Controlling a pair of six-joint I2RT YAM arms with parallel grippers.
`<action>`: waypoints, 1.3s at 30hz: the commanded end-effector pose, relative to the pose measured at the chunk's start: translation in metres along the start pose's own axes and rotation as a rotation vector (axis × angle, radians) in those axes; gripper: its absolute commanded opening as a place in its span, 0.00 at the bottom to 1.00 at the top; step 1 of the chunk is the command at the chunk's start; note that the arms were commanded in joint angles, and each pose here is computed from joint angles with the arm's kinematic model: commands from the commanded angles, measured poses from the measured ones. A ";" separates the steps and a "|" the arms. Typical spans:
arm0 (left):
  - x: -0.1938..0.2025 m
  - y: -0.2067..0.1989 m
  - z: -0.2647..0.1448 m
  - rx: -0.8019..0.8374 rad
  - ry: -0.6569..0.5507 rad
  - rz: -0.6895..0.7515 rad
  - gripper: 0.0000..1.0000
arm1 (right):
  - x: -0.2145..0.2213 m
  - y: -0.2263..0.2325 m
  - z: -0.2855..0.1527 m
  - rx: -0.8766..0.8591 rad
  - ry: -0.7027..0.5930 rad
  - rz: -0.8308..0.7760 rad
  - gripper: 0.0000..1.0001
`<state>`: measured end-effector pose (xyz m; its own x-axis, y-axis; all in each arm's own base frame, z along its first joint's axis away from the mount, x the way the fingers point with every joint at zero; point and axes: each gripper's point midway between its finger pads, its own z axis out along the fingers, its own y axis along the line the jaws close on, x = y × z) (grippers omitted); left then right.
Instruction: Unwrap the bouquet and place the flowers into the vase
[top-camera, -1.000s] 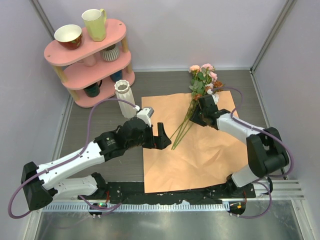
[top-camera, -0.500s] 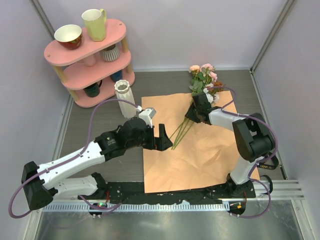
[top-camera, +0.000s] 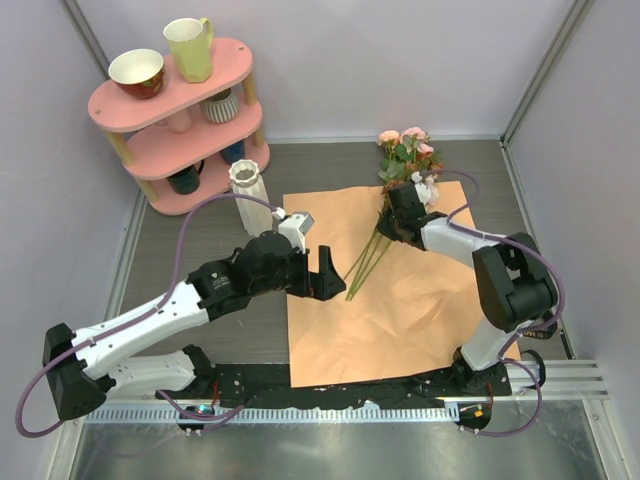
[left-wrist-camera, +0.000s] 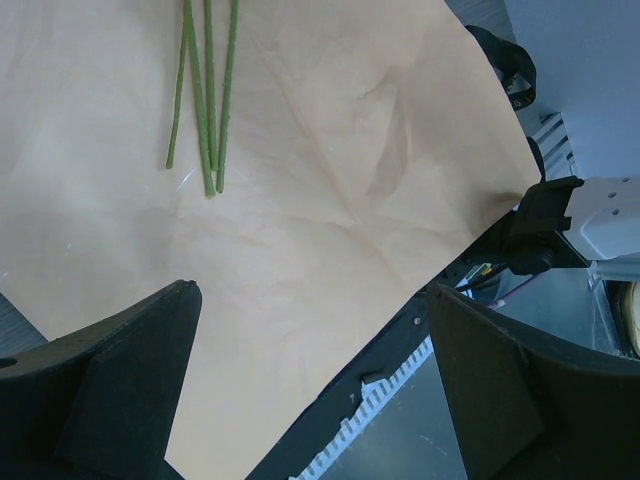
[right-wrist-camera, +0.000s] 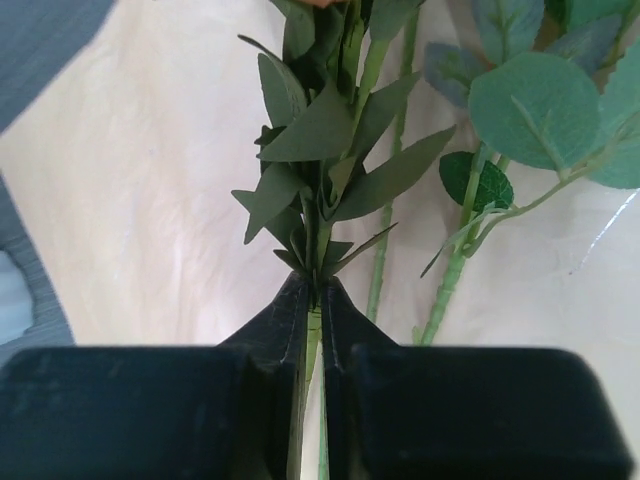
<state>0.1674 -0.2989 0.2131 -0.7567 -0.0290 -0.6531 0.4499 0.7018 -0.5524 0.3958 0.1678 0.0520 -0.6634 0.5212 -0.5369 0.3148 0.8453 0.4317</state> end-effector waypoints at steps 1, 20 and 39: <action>-0.019 -0.016 -0.007 0.047 -0.049 0.027 1.00 | -0.046 0.022 -0.040 -0.073 -0.161 0.012 0.03; -0.102 -0.025 -0.033 0.238 -0.154 -0.083 1.00 | -0.010 0.107 -0.173 -0.870 -0.290 -0.492 0.01; -0.137 -0.006 0.008 0.186 -0.114 -0.043 0.61 | 0.076 0.146 -0.251 -1.163 -0.150 -0.687 0.01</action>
<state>0.2685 -0.2978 0.2723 -0.7707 -0.1443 -0.6206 0.4248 0.6097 -0.6692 0.2289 0.2931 0.2321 -0.4094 0.0971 -0.9072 -0.7971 0.4457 0.4074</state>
